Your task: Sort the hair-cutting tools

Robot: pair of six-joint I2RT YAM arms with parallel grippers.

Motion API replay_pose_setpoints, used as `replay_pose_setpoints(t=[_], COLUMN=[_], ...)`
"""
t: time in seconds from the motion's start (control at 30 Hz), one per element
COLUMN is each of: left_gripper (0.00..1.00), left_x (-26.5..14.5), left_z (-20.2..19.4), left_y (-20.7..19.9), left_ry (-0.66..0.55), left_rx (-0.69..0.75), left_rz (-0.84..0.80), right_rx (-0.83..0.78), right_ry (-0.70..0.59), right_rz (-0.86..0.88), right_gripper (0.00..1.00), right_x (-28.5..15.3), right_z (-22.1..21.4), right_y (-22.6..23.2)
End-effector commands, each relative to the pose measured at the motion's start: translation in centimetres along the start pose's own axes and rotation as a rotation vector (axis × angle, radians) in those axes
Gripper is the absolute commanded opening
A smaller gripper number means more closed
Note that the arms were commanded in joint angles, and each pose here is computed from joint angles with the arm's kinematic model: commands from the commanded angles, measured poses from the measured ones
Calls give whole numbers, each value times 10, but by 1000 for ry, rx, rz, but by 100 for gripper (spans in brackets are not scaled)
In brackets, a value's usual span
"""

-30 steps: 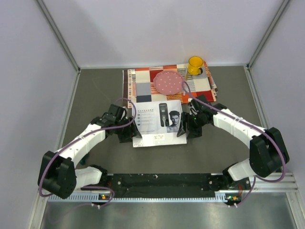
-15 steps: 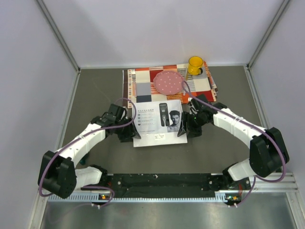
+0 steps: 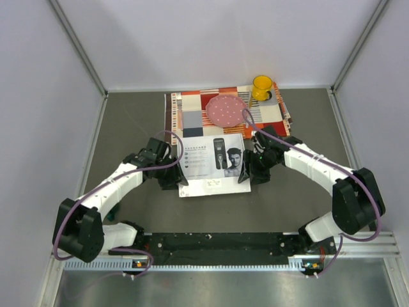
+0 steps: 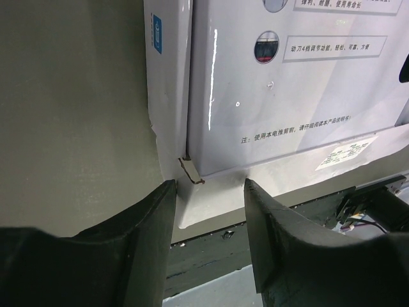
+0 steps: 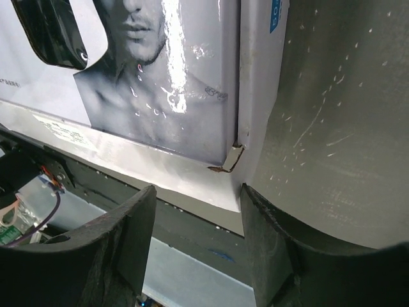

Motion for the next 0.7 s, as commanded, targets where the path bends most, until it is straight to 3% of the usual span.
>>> replay_pose_setpoints(t=[0.0, 0.13, 0.27, 0.67], left_gripper=[52, 52, 49, 48], left_x=[-4, -2, 0, 8], left_z=[10, 10, 9, 12], left_y=[-9, -9, -9, -7], left_ry=[-38, -33, -31, -30], left_rx=[12, 12, 11, 18], left_rz=[-19, -23, -21, -12], right_rx=[-31, -29, -30, -33], right_ry=[-41, -39, -33, -59], right_rz=[9, 3, 14, -42], right_gripper=[55, 52, 42, 36], right_x=[-1, 1, 1, 11], right_z=[11, 12, 13, 18], right_y=[7, 6, 8, -2])
Point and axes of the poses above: each gripper's point midway between its finger pads, its own x axis out along the fingers, its own y axis along the line the jaws close on, z = x × y, the point moved 6 cm from there along -x, back along the fingers
